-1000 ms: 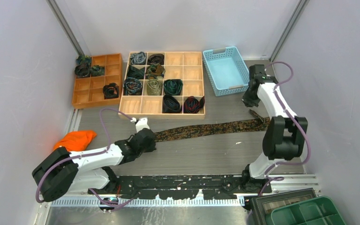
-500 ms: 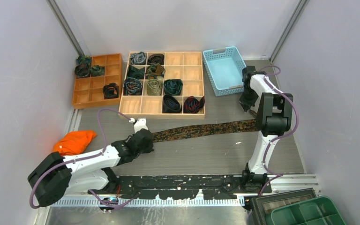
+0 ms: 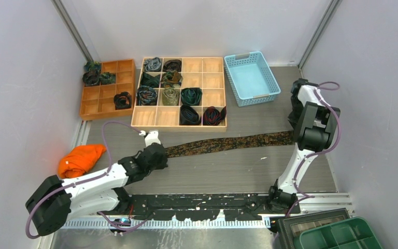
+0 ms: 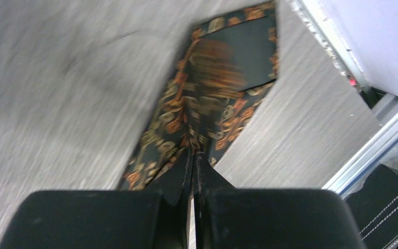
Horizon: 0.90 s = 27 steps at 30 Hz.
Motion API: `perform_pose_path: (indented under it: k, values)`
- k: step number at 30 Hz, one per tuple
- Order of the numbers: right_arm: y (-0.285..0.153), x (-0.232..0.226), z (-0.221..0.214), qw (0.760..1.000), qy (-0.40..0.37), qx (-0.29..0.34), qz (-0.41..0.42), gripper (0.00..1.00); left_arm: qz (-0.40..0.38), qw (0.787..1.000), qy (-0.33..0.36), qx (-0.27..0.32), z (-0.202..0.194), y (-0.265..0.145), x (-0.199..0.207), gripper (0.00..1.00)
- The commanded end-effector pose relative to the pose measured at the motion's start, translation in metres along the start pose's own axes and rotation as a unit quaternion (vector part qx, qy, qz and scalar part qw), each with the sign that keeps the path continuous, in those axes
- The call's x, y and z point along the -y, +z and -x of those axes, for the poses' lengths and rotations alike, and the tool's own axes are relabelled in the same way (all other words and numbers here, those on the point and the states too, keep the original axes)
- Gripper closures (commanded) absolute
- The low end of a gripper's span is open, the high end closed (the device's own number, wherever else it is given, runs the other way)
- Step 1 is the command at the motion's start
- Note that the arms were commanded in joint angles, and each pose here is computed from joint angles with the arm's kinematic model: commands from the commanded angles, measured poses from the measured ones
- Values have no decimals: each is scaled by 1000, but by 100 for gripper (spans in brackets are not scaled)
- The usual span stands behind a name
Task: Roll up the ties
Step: Flatten out the tie at the center of the board.
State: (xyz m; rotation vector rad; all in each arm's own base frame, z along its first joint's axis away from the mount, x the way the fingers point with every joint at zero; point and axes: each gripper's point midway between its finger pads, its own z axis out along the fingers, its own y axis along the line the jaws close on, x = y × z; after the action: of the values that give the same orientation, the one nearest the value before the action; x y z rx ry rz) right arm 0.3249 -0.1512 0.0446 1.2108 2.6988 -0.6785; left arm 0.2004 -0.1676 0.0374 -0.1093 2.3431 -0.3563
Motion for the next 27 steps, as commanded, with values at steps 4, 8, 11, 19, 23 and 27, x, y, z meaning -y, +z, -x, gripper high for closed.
perform_pose_path:
  k: [4, 8, 11, 19, 23, 27]
  values:
    - [-14, 62, 25, 995, 73, 38, -48, 92, 15, 1000, -2, 17, 6, -3, -10, 100]
    - [-23, 70, 27, 993, 96, 56, -44, 92, 17, 1000, 0, 15, 9, -6, -11, 100]
    - [-45, 49, 29, 990, 109, 77, 48, 92, 13, 1000, 0, 18, 15, -12, -7, 100]
    - [-160, -42, -41, 962, -68, 190, 184, 92, 16, 997, -21, 75, 66, -57, -4, 100]
    - [-195, -100, -131, 925, -183, 203, 265, 91, 26, 992, -37, 115, 98, -97, -12, 100]
    - [-210, -138, -203, 891, -265, 189, 315, 92, 44, 986, -49, 151, 124, -129, -23, 100]
